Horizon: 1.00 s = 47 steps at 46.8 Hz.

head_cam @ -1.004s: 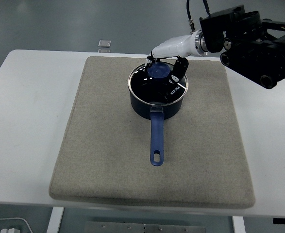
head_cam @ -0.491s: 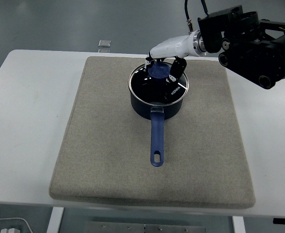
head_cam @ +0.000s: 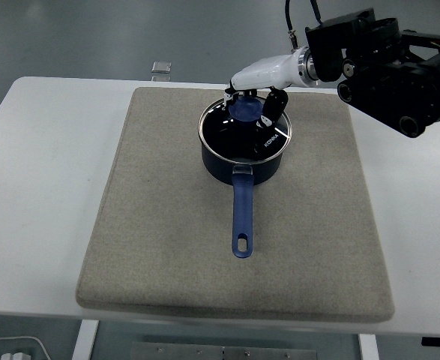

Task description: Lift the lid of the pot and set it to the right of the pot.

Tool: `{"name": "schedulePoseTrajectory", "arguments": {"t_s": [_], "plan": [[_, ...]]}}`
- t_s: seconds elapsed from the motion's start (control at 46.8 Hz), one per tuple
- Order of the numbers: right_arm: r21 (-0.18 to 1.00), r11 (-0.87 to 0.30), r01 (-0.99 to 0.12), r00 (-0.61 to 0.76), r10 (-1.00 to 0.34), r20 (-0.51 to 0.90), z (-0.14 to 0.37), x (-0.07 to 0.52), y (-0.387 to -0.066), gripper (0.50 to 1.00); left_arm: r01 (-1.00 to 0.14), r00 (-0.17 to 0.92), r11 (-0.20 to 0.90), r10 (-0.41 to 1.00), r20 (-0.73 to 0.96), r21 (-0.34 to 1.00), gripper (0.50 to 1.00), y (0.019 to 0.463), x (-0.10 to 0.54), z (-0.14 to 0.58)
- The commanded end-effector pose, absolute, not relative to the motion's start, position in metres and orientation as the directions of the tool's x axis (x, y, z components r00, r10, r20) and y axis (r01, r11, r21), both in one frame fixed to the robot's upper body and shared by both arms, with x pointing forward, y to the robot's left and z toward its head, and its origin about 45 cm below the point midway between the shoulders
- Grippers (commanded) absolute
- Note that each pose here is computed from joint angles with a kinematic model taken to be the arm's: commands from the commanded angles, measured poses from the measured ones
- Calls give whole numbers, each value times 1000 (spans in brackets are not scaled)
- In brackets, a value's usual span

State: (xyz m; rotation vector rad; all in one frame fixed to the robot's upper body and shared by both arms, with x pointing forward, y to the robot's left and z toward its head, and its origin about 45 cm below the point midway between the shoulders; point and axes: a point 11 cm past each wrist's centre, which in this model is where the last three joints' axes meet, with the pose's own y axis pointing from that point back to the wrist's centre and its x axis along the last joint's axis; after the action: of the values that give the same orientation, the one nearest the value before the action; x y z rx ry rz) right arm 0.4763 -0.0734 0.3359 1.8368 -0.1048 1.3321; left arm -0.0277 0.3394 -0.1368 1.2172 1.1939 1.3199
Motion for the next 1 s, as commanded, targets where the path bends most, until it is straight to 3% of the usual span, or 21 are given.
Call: {"name": "schedulePoseTrajectory", "arguments": {"t_s": [0.0,0.385,0.983], "plan": [[571,-644,-509,432,383,817,337,476,-73,650,-25,-59,-76,995,75,997,1000,339,-28,-137],[569,-648,-507,439,375,817,338,476,-73,500,-25,-59,-76,995,75,997,1000,339,-28,-137],[573,-651,-497,486,339,806,340,476,-76,500,-25,-57,-76,996,75,997,1000,339,-28,-137]]}}
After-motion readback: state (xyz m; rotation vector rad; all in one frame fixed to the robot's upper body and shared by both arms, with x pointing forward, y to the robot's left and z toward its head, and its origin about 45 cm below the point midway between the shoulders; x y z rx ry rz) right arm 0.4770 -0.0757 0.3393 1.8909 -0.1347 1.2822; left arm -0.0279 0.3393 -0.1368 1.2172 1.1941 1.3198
